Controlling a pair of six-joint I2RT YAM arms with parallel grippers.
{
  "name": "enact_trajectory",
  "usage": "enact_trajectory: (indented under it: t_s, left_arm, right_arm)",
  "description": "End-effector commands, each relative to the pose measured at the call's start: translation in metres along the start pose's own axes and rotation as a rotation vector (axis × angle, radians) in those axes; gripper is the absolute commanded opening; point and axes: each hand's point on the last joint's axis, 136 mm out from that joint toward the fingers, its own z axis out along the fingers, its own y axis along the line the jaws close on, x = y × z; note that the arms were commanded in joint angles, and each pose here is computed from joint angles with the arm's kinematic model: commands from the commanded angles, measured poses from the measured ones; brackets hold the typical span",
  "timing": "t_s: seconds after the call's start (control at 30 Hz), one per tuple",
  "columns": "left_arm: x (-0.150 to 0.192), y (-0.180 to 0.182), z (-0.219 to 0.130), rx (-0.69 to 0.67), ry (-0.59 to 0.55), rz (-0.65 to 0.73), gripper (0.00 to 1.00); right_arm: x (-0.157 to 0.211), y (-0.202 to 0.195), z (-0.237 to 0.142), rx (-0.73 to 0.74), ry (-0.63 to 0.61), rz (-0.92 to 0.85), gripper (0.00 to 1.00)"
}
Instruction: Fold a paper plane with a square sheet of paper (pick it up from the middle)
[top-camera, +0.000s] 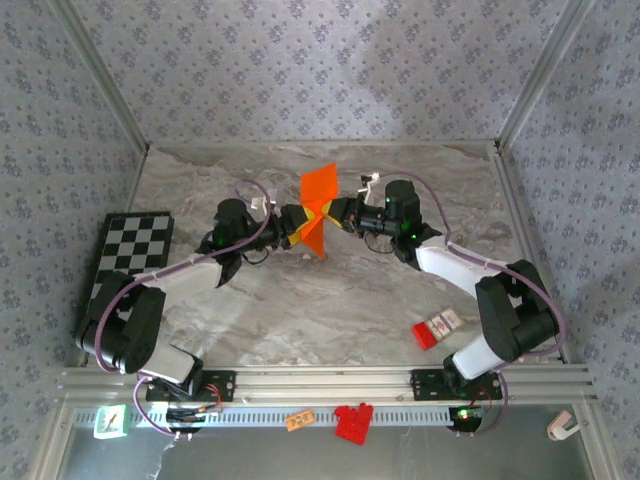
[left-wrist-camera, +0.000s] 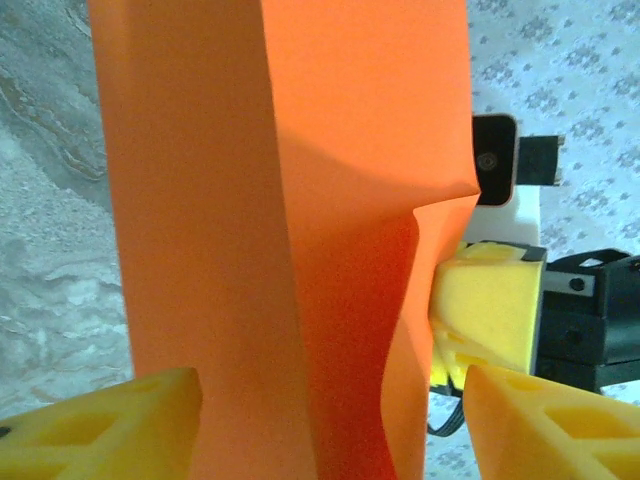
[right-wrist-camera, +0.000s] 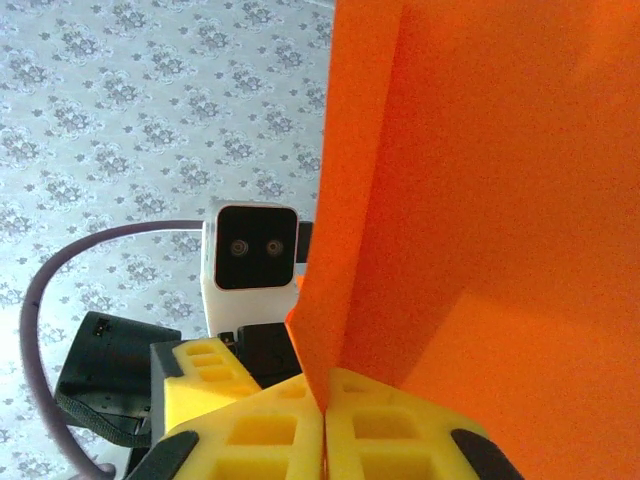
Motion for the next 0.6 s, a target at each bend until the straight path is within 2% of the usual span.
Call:
enact_trajectory:
  t_s: [0.0,0.4,0.57]
  left_arm:
    - [-0.004,-0.037,-0.001,0.094,-0.003,0.08,0.59]
    - [-0.009,-0.034,-0.001,0.094,-0.018,0.077,0.21]
    - [-0.011,-0.025,-0.001,0.068,-0.022,0.077,0.12]
  right_arm:
    - [-0.002,0.007,0.0,-0.032,0.013,0.002,0.1]
    - [0.002,-0.01,-0.002,0.019,0.023,0.034,0.16]
    - [-0.001,-0.027,-0.016,0.136,-0.001,0.002,0.28]
